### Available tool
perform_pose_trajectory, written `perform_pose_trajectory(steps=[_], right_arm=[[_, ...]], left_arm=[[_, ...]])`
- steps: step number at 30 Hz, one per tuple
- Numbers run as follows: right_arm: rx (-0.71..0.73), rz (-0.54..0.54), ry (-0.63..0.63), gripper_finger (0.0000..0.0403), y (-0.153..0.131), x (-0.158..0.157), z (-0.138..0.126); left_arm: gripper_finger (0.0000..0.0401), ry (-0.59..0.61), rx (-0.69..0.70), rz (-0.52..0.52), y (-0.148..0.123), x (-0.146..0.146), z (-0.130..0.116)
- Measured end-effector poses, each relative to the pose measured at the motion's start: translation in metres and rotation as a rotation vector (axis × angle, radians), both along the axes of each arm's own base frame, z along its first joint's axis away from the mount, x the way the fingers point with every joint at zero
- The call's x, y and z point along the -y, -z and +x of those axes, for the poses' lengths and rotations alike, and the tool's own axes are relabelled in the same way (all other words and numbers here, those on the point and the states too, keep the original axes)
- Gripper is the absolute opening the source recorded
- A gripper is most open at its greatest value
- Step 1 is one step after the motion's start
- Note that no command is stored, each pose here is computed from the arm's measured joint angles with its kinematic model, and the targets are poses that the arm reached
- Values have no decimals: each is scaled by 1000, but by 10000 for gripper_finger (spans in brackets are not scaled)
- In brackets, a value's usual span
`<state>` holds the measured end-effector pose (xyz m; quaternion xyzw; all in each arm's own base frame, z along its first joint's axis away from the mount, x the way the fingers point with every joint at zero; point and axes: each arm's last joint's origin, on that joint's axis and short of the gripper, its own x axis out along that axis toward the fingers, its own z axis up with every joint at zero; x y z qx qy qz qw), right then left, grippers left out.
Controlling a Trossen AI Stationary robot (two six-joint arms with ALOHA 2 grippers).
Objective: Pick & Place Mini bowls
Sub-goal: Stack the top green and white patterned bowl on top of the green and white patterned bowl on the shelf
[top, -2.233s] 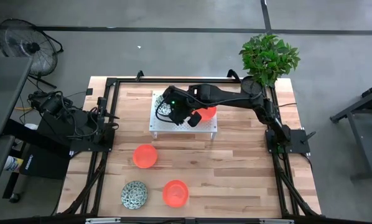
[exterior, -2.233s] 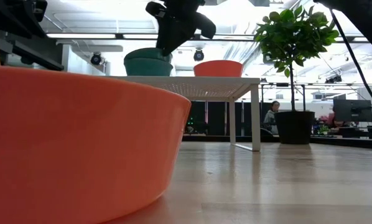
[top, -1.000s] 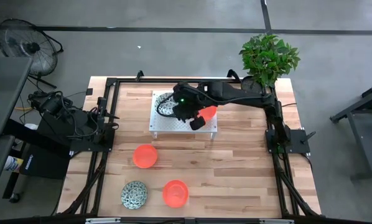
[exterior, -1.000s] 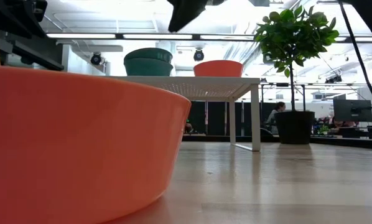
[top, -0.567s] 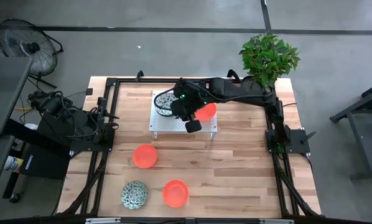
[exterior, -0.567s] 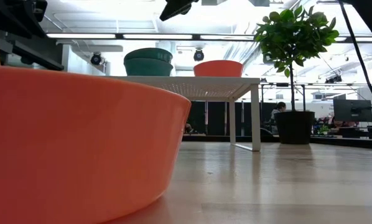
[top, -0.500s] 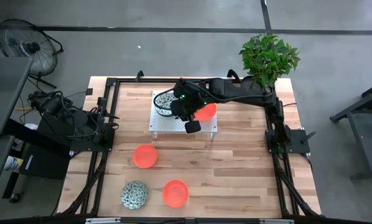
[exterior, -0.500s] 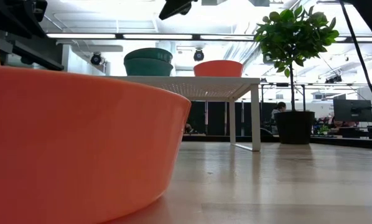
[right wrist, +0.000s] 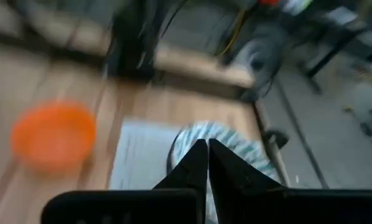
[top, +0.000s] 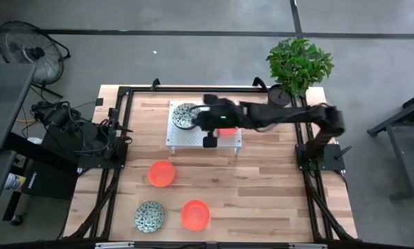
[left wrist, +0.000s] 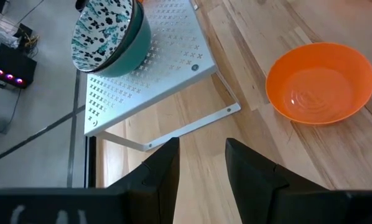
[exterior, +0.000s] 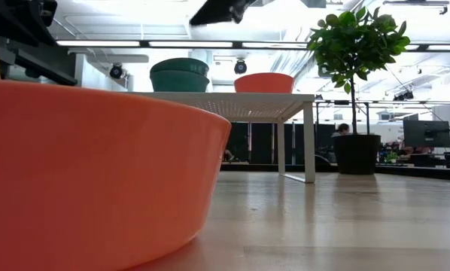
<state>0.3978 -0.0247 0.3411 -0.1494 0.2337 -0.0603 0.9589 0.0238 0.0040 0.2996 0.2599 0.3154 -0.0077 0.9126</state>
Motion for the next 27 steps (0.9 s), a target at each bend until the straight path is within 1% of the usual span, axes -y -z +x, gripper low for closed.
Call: perform_pose_trajectory(steps=[2,5,8,12,16,19,22,24,26,27], right_arm=[[143,32,48,1,6,-2,-10],[311,49,101,2,27,-7,-22],[434,52,159,1,52,-10,-31],[568,97,225,1,66,-12,-42],[590,110,263,1,70,-12,-45],[597,153,271,0,72,-12,-39],[587,151,314,0,77,-18,-24],[578,128,362,0,82,-23,-10],[573,88,431,0,86,-29,3],[575,72,488,0,87,-33,9]], left_arm=[[124,0,0,0,0,0,0],[124,1,0,0,0,0,0],[124,0,0,0,0,0,0],[124,0,0,0,0,0,0],[124,0,0,0,0,0,0],[124,0,0,0,0,0,0],[124,0,0,0,0,0,0],[124,0,0,0,0,0,0],[124,1,0,0,0,0,0],[124,1,0,0,0,0,0]])
